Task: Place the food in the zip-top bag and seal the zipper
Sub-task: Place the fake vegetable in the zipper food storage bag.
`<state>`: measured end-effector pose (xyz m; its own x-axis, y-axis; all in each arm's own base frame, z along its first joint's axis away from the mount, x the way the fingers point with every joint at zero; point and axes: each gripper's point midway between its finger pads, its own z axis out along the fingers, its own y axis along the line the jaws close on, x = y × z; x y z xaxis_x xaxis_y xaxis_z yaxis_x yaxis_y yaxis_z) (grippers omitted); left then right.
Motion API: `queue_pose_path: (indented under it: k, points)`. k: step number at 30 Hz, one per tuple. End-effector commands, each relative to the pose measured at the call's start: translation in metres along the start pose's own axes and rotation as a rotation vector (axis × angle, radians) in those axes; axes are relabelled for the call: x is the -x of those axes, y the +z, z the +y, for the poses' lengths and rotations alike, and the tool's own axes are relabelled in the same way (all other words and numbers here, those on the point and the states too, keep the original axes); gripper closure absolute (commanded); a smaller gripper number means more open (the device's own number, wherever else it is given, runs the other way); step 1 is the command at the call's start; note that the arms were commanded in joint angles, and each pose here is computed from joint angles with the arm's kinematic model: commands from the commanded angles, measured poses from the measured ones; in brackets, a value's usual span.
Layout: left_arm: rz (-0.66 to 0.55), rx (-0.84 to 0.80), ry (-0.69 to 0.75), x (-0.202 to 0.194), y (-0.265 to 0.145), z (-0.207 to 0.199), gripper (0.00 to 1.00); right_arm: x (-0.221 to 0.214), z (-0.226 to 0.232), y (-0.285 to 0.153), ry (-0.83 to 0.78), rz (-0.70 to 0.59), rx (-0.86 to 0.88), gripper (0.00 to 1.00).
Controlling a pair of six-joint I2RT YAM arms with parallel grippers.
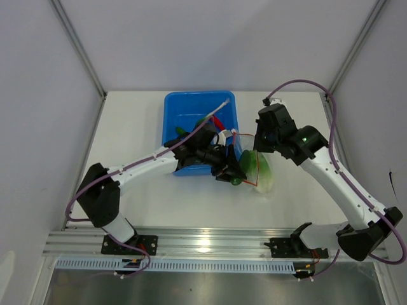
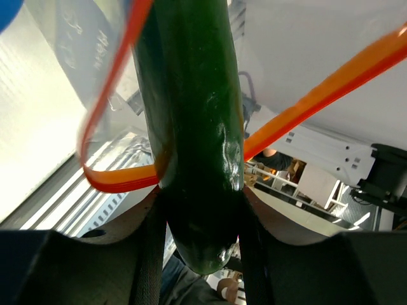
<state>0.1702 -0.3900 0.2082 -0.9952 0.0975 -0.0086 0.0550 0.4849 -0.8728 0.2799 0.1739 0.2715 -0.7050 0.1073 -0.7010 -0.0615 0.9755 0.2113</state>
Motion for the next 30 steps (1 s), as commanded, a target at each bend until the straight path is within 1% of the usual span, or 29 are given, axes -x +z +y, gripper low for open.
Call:
queue_pose_path:
  k: [1,7,10,11,14,15,17,19,25,28,30]
  points:
    - [-0.025,-0.109,0.038,0.012,-0.003,-0.040,0.99,0.008,0.005,-0.011,0.019,-0.057,0.031,1.00]
    - [-0.061,-0.141,0.023,0.024,-0.009,-0.049,0.99,-0.005,0.009,-0.011,-0.001,-0.038,0.041,1.00]
    - [-0.103,-0.125,0.021,0.031,-0.014,-0.052,0.99,-0.010,0.012,-0.011,-0.009,-0.032,0.050,1.00]
    - [-0.136,-0.107,0.023,0.036,-0.015,-0.051,1.00,-0.011,0.011,-0.011,-0.008,-0.033,0.046,1.00]
    - [-0.169,-0.073,-0.001,0.040,-0.020,-0.051,0.99,-0.013,0.014,-0.011,-0.016,-0.036,0.040,1.00]
    - [-0.197,-0.052,-0.006,0.045,-0.019,-0.049,0.99,-0.013,0.014,-0.011,-0.015,-0.037,0.040,1.00]
    - [-0.207,-0.006,-0.028,0.047,-0.023,-0.047,0.99,-0.012,0.015,-0.012,-0.018,-0.043,0.039,1.00]
    - [-0.224,0.005,-0.035,0.050,-0.026,-0.047,0.99,-0.012,0.015,-0.013,-0.017,-0.045,0.038,1.00]
    - [-0.278,-0.029,-0.054,0.053,-0.044,-0.060,0.99,-0.013,0.013,-0.013,-0.023,-0.051,0.022,1.00]
    - [-0.299,-0.001,-0.058,0.055,-0.048,-0.058,0.98,-0.013,0.015,-0.012,-0.027,-0.053,0.026,1.00]
    - [-0.289,0.014,-0.076,0.056,-0.045,-0.054,0.97,-0.013,0.015,-0.012,-0.031,-0.054,0.025,1.00]
